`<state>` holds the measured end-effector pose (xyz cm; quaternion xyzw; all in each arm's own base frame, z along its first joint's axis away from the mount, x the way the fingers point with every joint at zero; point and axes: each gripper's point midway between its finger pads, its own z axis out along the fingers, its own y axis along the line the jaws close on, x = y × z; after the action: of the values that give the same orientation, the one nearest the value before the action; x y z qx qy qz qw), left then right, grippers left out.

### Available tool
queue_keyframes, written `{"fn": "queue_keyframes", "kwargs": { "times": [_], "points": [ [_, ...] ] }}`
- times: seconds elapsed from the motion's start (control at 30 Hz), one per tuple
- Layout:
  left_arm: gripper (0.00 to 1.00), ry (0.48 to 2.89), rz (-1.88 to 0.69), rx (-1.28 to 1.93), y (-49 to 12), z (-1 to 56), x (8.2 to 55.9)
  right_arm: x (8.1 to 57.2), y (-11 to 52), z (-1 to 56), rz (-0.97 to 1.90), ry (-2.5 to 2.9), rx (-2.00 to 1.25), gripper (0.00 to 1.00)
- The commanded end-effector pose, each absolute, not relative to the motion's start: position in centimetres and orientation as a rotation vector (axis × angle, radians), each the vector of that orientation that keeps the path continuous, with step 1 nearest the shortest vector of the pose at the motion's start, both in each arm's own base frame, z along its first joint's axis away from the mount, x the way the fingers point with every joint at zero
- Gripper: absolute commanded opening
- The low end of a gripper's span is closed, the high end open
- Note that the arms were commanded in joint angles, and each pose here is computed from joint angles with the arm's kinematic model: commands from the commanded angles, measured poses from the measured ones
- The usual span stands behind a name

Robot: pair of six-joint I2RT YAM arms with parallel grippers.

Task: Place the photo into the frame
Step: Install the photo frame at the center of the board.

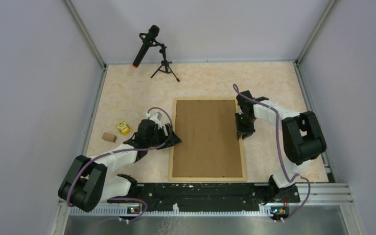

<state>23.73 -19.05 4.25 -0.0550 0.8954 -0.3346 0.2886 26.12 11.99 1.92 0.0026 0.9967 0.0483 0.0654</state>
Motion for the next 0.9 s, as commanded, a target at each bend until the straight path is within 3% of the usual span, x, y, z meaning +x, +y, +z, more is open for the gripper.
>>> {"fn": "queue_keyframes", "kwargs": {
  "times": [0.0,0.1,0.2,0.37,0.47,0.7,0.87],
  "points": [
    [0.76,2.417,-0.889,-0.150,-18.9,3.5,23.0,26.6,11.4,-2.2,0.018,2.998,0.044,0.29],
    [0.76,2.414,-0.887,-0.150,-18.8,3.5,23.1,26.6,11.7,-3.3,0.016,2.999,0.055,0.29],
    [0.76,2.414,-0.886,-0.154,-18.8,3.5,23.1,26.3,13.7,-2.3,0.194,3.011,0.034,0.32],
    [0.76,2.416,-0.888,-0.154,-18.8,3.4,23.1,25.8,13.7,3.3,0.250,2.937,0.007,0.52],
    [0.76,2.414,-0.891,-0.154,-18.8,3.5,23.1,23.9,12.0,5.0,0.151,2.953,0.033,0.55],
    [0.76,2.413,-0.894,-0.160,-18.8,3.5,23.1,16.9,11.1,4.5,0.005,3.029,0.045,0.50],
    [0.76,2.412,-0.897,-0.157,-18.8,3.5,23.1,15.3,11.0,4.4,0.016,3.035,0.046,0.34]
  ]
}}
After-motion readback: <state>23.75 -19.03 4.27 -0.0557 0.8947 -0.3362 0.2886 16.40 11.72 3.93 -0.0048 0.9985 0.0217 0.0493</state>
